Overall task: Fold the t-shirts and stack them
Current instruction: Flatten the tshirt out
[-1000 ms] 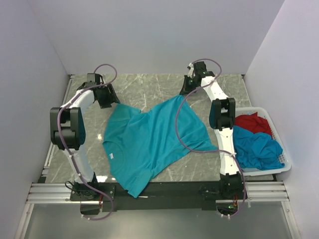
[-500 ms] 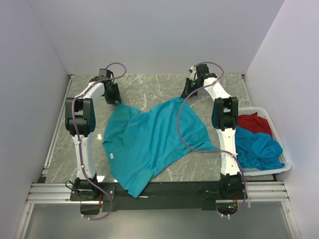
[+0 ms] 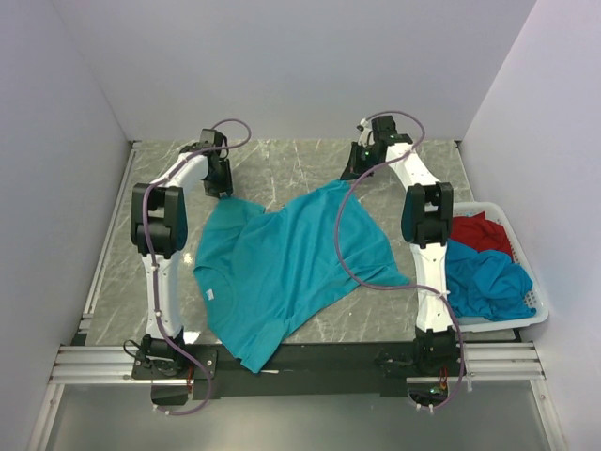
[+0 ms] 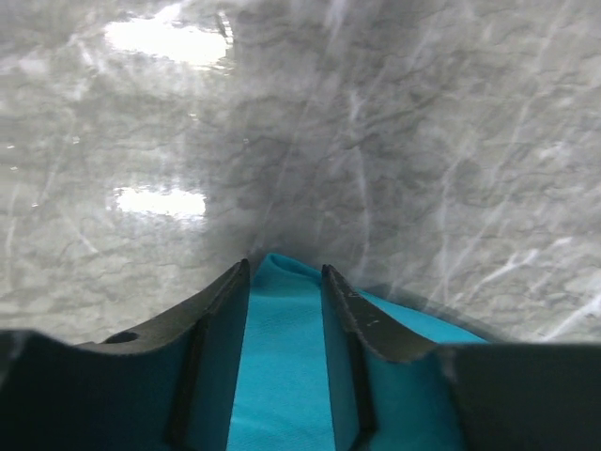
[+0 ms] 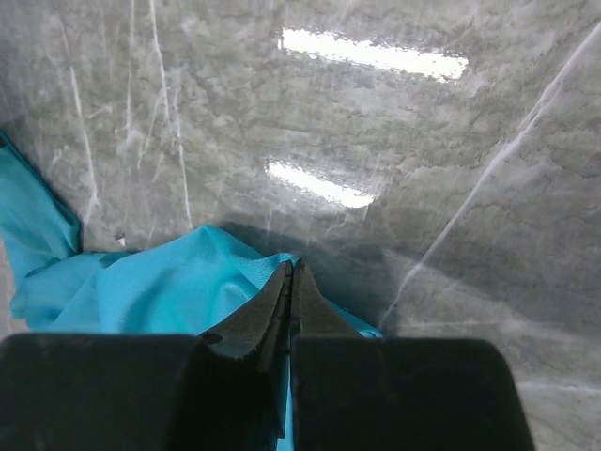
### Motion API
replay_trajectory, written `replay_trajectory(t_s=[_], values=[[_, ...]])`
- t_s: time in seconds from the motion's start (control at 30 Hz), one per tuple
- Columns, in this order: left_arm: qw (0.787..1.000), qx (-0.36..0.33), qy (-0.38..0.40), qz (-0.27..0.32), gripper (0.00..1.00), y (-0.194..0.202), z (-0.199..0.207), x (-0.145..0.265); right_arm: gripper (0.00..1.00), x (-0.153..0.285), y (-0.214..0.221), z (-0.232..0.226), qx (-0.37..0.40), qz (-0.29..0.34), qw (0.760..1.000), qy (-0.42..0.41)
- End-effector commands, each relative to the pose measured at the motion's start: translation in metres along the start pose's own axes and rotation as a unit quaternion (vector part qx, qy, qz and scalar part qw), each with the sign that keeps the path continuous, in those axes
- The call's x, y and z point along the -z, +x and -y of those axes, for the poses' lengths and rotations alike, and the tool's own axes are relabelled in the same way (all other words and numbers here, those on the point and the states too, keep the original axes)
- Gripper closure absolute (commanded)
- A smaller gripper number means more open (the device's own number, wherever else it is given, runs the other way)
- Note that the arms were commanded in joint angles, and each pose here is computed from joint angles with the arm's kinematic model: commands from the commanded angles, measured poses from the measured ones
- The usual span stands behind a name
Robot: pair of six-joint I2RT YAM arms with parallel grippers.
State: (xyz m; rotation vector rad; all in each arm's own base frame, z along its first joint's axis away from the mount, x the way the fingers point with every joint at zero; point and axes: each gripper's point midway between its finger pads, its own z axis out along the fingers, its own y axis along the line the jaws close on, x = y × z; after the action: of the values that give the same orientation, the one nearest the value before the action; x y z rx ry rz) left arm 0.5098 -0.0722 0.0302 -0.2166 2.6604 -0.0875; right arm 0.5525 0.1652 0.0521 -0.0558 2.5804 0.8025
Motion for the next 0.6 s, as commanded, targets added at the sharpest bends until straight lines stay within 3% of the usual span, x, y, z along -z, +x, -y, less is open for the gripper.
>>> replay_trajectory(t_s=[0.0,0.43,0.53,0.57], values=[[1.000,-0.007,-0.021,0.018,0.59,-0.012,-0.006,0.010,1.00,0.028,-0.017,-0.026,0.026,0.029,0.999,-0.016],[0.999,-0.015,-0.014,-0.027,0.67,0.015,0.000,-0.012,1.00,0.037,-0.017,-0.033,0.029,0.031,0.999,-0.022],[0.999,-0.016,-0.015,-0.036,0.75,0.022,0.000,-0.016,1.00,0.041,-0.020,-0.034,0.034,0.035,0.999,-0.019],[0.999,-0.015,-0.016,-0.039,0.82,0.024,-0.001,-0.016,1.00,0.043,-0.021,-0.035,0.038,0.037,0.998,-0.018]])
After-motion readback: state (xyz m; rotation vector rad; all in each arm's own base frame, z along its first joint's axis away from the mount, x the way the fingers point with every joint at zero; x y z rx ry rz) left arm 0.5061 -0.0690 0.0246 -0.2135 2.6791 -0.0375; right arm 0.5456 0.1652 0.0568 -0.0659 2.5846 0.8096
